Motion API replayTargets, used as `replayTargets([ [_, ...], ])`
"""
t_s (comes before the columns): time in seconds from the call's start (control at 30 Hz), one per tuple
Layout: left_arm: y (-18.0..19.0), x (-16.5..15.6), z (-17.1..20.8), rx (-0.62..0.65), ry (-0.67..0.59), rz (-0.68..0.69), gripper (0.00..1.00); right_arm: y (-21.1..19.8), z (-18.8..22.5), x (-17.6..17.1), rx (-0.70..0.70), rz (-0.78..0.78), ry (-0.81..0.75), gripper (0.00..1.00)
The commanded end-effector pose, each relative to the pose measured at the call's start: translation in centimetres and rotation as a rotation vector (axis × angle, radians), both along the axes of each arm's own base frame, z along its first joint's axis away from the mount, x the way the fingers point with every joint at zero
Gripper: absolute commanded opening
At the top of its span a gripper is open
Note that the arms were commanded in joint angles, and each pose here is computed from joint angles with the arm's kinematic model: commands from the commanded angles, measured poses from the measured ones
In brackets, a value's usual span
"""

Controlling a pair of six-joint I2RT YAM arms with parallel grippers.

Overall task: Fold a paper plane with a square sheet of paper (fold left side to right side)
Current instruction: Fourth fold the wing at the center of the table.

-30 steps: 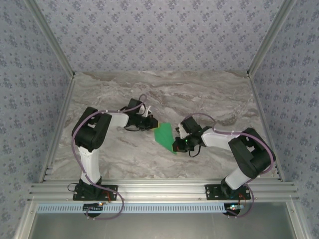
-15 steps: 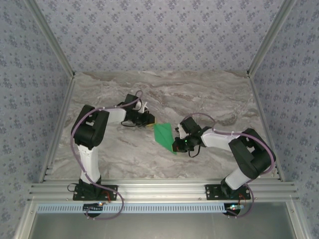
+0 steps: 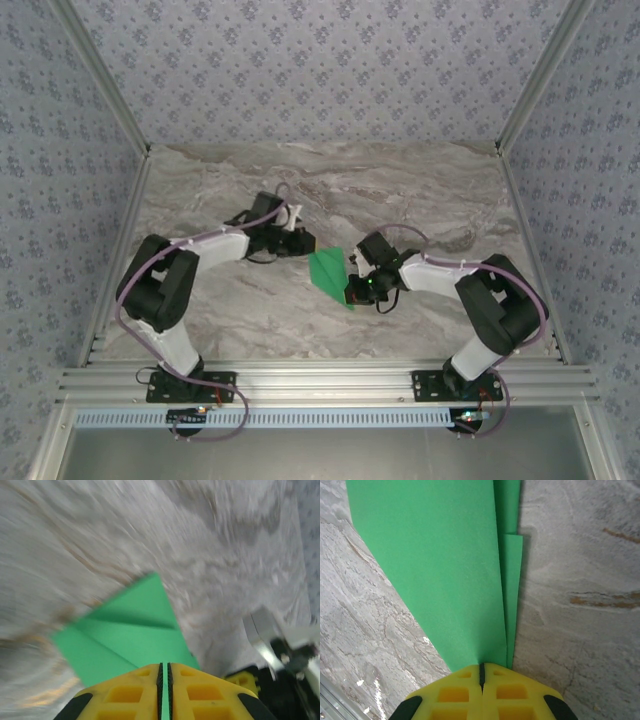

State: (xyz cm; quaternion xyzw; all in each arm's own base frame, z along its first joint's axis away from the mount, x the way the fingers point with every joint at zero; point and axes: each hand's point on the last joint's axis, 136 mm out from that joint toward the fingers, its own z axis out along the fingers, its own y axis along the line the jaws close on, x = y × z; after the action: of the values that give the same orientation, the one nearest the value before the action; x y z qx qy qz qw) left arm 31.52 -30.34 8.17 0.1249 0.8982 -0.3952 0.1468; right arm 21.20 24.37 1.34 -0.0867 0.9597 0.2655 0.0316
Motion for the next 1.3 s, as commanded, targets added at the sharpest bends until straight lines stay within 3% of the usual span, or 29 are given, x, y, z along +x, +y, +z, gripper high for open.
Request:
replayTargets([
  [0.0,-1.7,-2.6,-1.3,0.092,0.001,-0.103,0.12,-4.4,-4.4,-4.0,-0.238,0.017,0.140,0.00],
  [0.27,-3.5,-4.5,-4.0,0.231,0.019,-0.193,0.10,-4.6,-4.5,-4.1,-0.251,0.018,0.145,0.00],
  [0.73,-4.5,-3.4,-5.7,0.229,-0.008,-0.177,0.10,-4.9,-4.8,-4.4,-0.264,0.021,0.151,0.00],
  [1.27,-1.1,0.1,-6.4,0.356,-0.053,-0.047,0.08,-5.6,-5.3,-5.0,-0.305,0.031,0.168,0.00],
])
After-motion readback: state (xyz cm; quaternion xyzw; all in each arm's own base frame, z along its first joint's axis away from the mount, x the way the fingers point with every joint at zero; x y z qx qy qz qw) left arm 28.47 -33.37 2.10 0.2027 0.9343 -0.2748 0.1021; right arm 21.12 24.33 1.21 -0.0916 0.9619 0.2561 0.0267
